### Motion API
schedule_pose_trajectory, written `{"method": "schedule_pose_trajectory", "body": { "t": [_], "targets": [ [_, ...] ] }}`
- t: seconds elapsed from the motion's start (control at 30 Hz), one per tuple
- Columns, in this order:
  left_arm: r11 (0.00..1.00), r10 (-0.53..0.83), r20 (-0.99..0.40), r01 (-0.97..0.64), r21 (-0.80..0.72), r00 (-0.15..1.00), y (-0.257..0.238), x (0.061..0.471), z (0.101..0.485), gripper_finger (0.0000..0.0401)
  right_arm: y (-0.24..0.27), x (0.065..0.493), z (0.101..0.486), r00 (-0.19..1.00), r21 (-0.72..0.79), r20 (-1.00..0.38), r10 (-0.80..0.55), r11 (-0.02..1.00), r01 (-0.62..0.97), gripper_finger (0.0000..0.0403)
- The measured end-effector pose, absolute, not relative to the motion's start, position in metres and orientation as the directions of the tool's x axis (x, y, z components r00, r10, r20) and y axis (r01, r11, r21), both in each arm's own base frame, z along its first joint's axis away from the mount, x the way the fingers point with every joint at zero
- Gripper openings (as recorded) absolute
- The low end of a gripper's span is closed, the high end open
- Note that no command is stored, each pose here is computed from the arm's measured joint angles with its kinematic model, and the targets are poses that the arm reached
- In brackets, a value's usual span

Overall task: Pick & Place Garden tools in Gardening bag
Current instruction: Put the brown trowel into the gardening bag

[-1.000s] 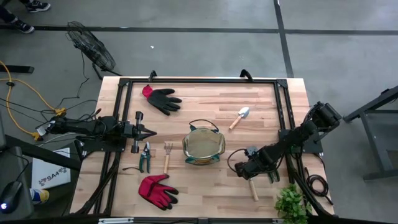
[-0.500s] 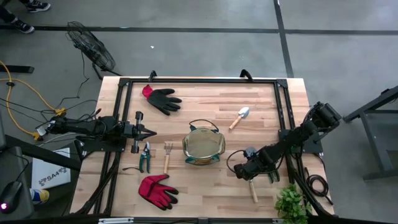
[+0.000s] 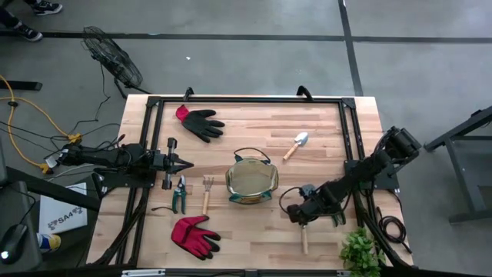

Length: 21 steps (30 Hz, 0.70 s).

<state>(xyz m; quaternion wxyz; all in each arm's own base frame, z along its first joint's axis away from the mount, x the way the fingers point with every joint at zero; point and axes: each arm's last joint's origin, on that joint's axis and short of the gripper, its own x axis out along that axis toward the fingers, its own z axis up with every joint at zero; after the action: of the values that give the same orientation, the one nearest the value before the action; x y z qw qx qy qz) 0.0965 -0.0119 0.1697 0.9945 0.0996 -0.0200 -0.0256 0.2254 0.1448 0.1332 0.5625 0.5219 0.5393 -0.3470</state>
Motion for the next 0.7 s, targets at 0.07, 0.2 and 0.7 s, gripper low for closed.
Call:
{"method": "schedule_pose_trajectory", "body": {
  "t": [0.07,0.2,0.7],
  "targets": [
    [0.979,-0.055,0.035,0.047,0.199,0.998,-0.012,0.097,0.17,0.0,0.146,0.227,0.134,0.205,0.239,-0.964,0.169,0.211,0.948,0.0016],
    [0.979,-0.054,0.035,0.046,0.199,0.998,-0.012,0.096,0.17,0.0,0.146,0.232,0.134,0.268,0.293,-0.953,0.144,0.202,0.935,0.0006],
    [0.979,-0.051,0.034,0.044,0.199,0.998,-0.012,0.097,0.17,0.0,0.149,0.241,0.138,0.396,0.412,-0.911,0.112,0.219,0.885,0.0004]
  ]
}}
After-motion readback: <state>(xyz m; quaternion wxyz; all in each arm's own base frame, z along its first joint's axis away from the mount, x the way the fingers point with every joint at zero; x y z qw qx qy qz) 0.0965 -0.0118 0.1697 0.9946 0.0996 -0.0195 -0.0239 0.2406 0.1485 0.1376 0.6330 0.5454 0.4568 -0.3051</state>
